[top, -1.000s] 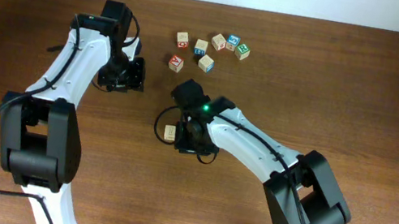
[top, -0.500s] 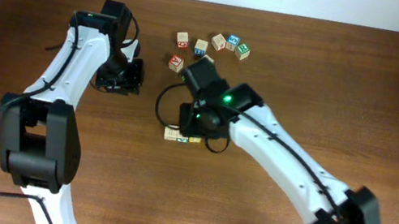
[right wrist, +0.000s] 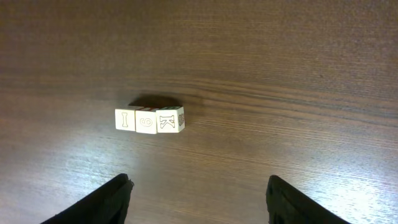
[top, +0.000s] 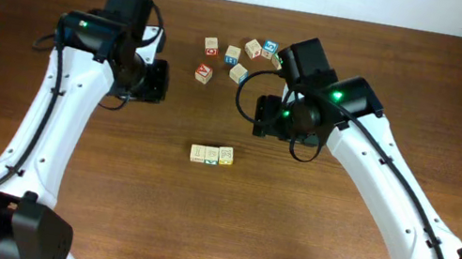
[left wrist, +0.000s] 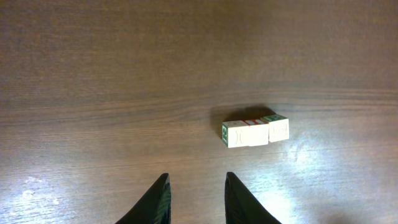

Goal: Rotate 3 blocks

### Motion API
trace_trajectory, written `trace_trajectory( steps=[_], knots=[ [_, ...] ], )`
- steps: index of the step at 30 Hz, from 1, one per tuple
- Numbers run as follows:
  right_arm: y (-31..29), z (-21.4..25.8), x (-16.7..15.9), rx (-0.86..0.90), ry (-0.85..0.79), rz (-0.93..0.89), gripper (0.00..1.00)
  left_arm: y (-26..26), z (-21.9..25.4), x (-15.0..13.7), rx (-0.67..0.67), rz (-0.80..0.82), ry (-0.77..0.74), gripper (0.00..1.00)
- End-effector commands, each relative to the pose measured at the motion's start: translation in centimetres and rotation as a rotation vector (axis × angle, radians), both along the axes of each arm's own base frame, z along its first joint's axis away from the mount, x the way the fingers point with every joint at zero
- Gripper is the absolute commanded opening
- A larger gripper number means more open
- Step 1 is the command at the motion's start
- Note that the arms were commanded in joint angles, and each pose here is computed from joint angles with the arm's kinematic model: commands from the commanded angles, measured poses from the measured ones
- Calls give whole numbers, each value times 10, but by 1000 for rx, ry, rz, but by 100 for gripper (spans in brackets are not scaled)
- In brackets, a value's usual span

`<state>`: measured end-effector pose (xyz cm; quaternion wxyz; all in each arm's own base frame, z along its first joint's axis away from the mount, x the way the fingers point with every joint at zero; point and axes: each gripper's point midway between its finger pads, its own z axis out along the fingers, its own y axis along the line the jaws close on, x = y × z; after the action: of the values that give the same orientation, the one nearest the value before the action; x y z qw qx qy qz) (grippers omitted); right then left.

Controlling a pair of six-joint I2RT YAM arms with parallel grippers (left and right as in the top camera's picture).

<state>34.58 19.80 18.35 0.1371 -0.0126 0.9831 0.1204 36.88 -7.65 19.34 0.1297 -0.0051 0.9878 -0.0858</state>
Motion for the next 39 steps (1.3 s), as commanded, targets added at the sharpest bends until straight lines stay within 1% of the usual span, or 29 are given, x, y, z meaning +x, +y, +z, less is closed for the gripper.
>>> trace_trajectory(
  steps=[1, 5, 6, 7, 10, 12, 16, 23, 28, 31, 34, 39],
  knots=[
    [-5, 8, 2, -11, -29, 10, 75, -1, 11, -1, 23, -18, -34, 27],
    [-5, 5, 1, -17, -17, 10, 79, -1, 11, -1, 23, -17, -35, 31],
    [-5, 4, 1, -18, -15, 11, 80, -1, 11, -1, 23, -18, -34, 36],
    [-5, 4, 1, -19, -14, 10, 81, -1, 11, -1, 23, -17, -34, 38],
    [-5, 0, 1, -23, -6, 11, 81, -1, 11, 0, 22, -17, -38, 40],
    [-4, -6, 2, -29, 9, 11, 82, -1, 12, 2, 21, -17, -49, 37],
    [-5, -13, 2, -40, 29, 12, 82, -2, 14, 7, 18, -17, -68, 35],
    [-1, -12, 1, -19, 34, 19, 82, -4, 14, 6, 7, -20, -65, 36],
    [0, -12, 3, -18, 27, 18, 82, -4, 13, 8, 4, -13, -69, 35],
    [1, -12, 5, -21, 16, 38, 81, -5, 8, 11, -3, 7, -73, 31],
    [3, -19, 9, -26, 20, 43, 74, -6, -6, 14, -16, 35, -68, 26],
    [8, -39, 13, -33, 57, 48, 69, -12, -26, 14, -47, 24, -57, 24]
  ],
)
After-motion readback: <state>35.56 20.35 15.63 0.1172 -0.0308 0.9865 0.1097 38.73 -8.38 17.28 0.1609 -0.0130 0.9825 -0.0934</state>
